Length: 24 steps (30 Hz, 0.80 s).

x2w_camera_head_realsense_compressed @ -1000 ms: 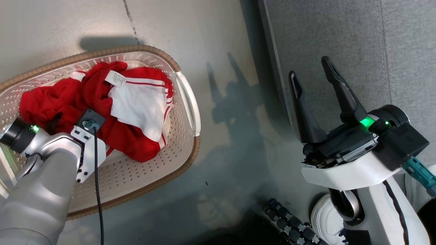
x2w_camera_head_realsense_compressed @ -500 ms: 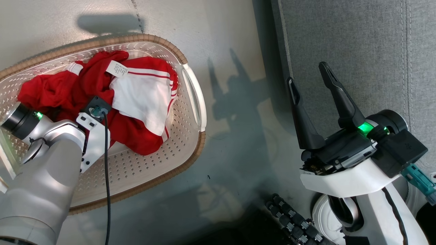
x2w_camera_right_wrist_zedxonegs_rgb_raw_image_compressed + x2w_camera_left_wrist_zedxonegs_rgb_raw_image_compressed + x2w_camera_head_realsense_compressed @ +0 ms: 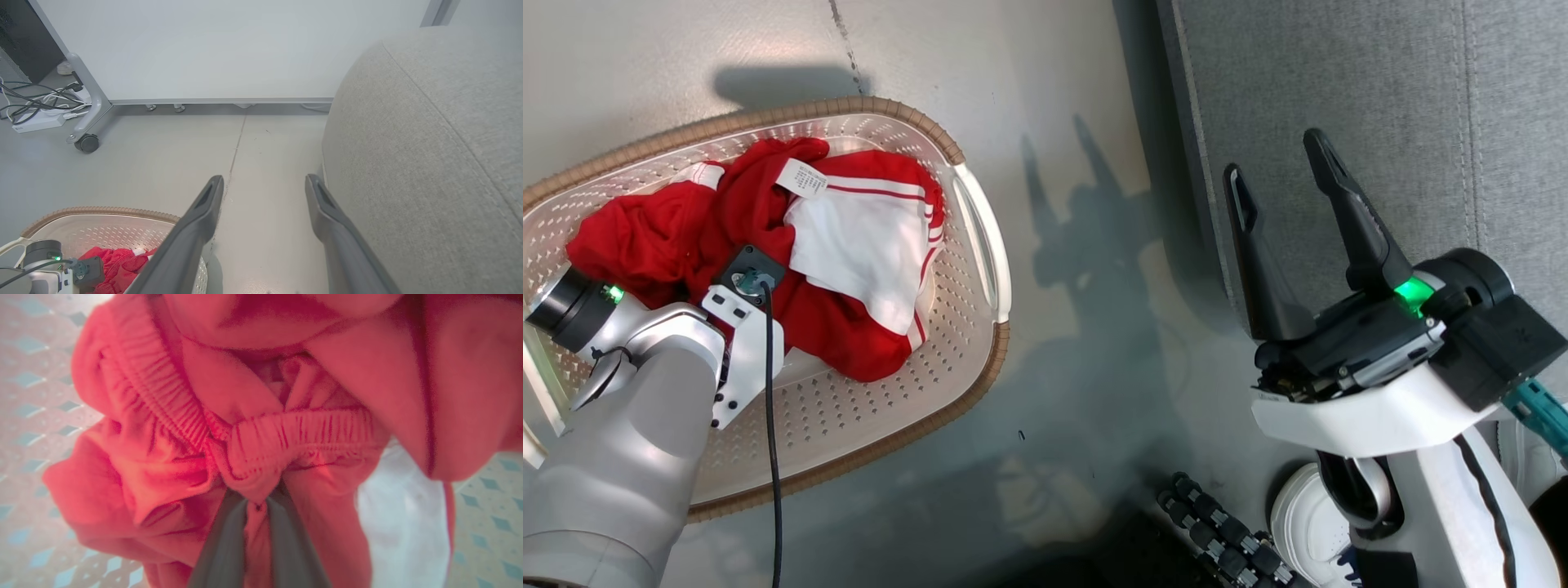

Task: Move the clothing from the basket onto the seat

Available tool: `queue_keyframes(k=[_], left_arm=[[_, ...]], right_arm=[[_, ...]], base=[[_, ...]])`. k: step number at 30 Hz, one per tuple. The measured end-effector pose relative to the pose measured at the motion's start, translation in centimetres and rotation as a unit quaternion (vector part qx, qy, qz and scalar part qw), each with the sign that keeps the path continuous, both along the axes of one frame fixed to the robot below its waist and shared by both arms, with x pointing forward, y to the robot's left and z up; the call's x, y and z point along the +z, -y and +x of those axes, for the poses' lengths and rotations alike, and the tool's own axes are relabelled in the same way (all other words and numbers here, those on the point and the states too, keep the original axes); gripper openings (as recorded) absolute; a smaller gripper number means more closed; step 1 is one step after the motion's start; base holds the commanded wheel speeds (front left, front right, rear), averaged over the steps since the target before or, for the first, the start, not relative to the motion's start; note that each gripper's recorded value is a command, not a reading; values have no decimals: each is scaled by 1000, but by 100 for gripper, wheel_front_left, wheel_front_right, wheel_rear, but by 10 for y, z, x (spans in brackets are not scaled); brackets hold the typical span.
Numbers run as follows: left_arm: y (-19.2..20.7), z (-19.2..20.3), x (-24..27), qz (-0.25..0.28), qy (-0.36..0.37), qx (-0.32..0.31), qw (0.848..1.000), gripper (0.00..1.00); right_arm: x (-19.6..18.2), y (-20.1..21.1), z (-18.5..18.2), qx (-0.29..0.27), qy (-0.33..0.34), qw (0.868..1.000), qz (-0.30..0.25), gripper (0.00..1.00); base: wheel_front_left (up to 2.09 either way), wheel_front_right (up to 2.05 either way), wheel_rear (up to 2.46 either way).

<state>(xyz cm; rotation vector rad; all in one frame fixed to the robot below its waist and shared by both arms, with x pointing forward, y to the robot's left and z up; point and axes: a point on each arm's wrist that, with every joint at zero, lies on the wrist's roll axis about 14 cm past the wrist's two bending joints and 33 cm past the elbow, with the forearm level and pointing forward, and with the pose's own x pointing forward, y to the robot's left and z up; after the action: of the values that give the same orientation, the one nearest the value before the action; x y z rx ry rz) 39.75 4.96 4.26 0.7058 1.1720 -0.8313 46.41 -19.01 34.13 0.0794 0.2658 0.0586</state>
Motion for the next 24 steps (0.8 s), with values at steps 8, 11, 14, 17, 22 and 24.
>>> queue_keyframes(k=[8, 11, 14, 17, 22, 24], left_arm=[[14, 1, 27, -32, 14, 23, 999, 0], [14, 4, 38, -39, 25, 31, 998, 0], [10, 6, 55, -47, 39, 45, 997, 0], [9, 7, 75, -62, 61, 59, 994, 0], [10, 10, 115, -104, 103, 102, 984, 0], [9, 13, 133, -120, 125, 118, 978, 0]], right_arm=[[14, -4, 9, 16, 22, 1000, -14, 100], [19, -8, 12, 23, 28, 999, -17, 100], [33, -15, 17, 31, 48, 998, -14, 100], [49, -20, 19, 38, 66, 997, -12, 100], [79, -29, 17, 48, 99, 994, -13, 100], [88, -31, 12, 49, 106, 993, -14, 100]], base=[[0, 0, 0], [0, 0, 0], [0, 0, 0], [0, 0, 0], [0, 0, 0], [0, 0, 0]])
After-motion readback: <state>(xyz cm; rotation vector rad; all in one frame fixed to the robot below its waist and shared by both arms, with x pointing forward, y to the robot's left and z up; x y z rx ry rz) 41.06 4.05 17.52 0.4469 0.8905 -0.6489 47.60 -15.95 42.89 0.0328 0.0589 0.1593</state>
